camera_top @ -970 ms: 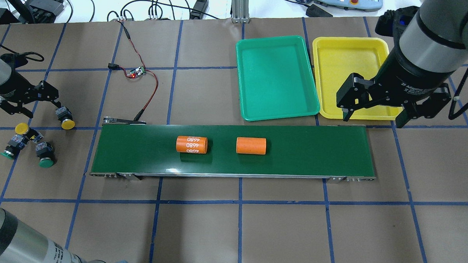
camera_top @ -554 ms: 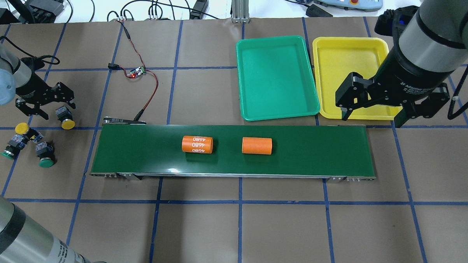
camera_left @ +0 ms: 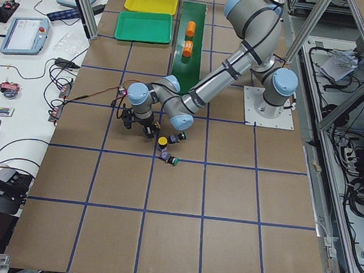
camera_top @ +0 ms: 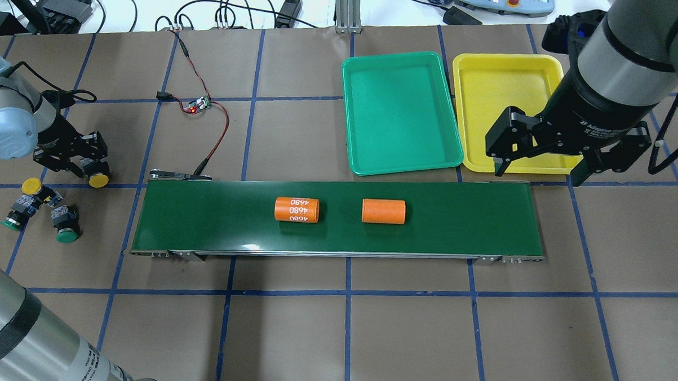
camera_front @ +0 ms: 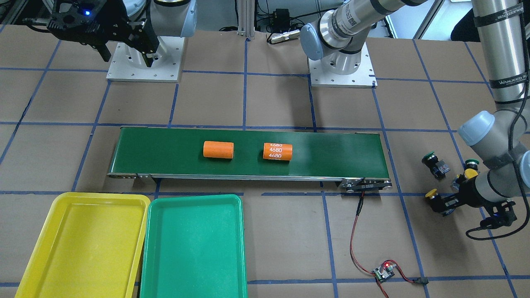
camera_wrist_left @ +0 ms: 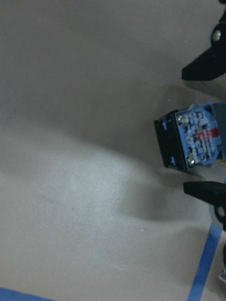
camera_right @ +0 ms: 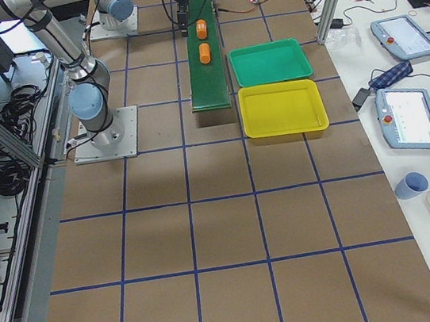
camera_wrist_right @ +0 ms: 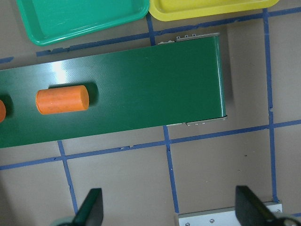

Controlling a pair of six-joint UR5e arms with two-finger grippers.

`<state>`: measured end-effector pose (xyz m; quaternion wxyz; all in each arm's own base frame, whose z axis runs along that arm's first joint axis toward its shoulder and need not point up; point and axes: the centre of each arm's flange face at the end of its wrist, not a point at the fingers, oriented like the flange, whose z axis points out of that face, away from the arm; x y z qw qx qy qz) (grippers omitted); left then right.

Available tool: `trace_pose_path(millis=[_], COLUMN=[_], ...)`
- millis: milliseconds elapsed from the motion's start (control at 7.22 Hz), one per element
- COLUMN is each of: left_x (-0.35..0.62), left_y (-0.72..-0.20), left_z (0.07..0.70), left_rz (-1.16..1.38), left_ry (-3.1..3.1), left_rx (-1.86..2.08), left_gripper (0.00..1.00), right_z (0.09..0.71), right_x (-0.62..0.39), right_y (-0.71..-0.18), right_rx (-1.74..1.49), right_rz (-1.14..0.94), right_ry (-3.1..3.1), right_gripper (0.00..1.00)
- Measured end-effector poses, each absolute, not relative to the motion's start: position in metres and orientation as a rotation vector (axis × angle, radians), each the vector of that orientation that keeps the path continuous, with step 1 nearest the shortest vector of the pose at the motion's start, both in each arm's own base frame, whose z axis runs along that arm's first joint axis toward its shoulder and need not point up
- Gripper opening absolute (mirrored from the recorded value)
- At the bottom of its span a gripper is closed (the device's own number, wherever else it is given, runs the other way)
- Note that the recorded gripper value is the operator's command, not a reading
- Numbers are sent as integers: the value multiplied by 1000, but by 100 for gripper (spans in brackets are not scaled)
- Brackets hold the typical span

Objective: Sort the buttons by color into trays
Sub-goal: 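Place the yellow-capped button on the belt with the left gripper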

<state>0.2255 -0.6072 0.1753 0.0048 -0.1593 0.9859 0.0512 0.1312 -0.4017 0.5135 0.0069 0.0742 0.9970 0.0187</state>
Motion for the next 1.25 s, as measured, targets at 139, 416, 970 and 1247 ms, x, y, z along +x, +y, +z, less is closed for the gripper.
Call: trace_pose_path(millis=[139, 416, 970, 1247], left_x=[219, 200, 29, -35], left_y=[-603, -585, -546, -518], left_z=[188, 227, 282, 266], left_rz=[198, 277, 257, 262], left_ry=[3085, 3127, 3217, 3203], left_rx=[-437, -230, 304, 428], left_gripper=[0, 0, 0, 42], right_z=[513, 512, 501, 500], right_x=[131, 131, 131, 131], right_y=[-401, -401, -390, -389], right_rx=[231, 231, 230, 230], right_rz=[61, 64, 76, 76], right_ry=[3119, 3122, 3121, 3122], right_gripper=[100, 100, 100, 100])
